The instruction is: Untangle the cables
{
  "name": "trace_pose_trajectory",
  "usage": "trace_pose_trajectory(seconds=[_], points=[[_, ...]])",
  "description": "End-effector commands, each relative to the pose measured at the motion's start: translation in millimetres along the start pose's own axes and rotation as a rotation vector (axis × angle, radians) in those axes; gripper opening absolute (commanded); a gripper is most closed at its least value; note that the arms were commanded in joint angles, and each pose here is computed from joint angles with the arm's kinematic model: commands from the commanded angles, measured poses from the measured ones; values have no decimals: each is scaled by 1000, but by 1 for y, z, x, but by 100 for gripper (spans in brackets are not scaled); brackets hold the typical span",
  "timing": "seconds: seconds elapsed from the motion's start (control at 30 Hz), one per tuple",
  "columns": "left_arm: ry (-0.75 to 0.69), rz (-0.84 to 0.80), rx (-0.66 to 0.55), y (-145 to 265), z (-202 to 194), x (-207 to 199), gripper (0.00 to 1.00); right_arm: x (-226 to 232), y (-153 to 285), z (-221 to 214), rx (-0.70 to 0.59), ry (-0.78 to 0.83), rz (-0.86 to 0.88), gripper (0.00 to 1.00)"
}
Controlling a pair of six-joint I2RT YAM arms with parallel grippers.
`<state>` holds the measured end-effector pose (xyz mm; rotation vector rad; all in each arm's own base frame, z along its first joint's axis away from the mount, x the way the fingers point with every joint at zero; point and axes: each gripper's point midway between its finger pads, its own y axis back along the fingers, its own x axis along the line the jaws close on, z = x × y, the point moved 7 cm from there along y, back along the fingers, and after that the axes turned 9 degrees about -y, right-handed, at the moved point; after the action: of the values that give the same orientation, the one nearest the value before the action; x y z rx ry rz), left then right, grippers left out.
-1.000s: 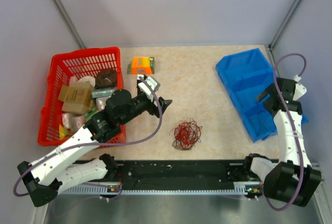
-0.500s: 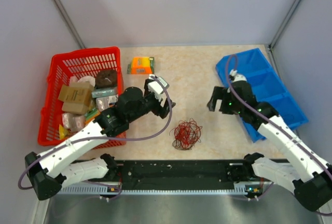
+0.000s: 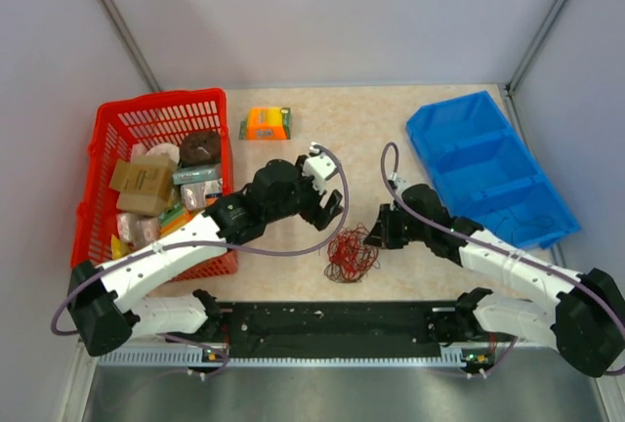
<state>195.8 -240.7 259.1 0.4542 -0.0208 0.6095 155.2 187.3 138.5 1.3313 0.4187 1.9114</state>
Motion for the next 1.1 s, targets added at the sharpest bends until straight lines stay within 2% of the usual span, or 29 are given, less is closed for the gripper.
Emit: trace_pose_trajectory(seconds=[0.0, 0.13, 0.27, 0.33, 0.47, 0.77, 1.07], points=[[80, -76, -19, -10, 12, -12, 83, 26, 6, 15, -64, 3, 112, 0], [197, -125, 93, -34, -4, -23, 94, 58, 34, 25, -103, 17, 254, 0], [292, -212, 205, -51, -14, -36, 94, 80, 58, 26, -132, -7, 391, 0], [305, -265, 215, -56, -15, -42, 93, 88, 64, 25, -127, -24, 452, 0], [341, -246, 290, -66, -30, -43, 87, 110, 87, 28, -157, -19, 560, 0], [352, -112, 379, -71, -49, -33, 82, 150, 187, 58, -454, 53, 577, 0], [349, -58, 395, -72, -51, -24, 63, 194, 280, 76, -662, 171, 705, 0]])
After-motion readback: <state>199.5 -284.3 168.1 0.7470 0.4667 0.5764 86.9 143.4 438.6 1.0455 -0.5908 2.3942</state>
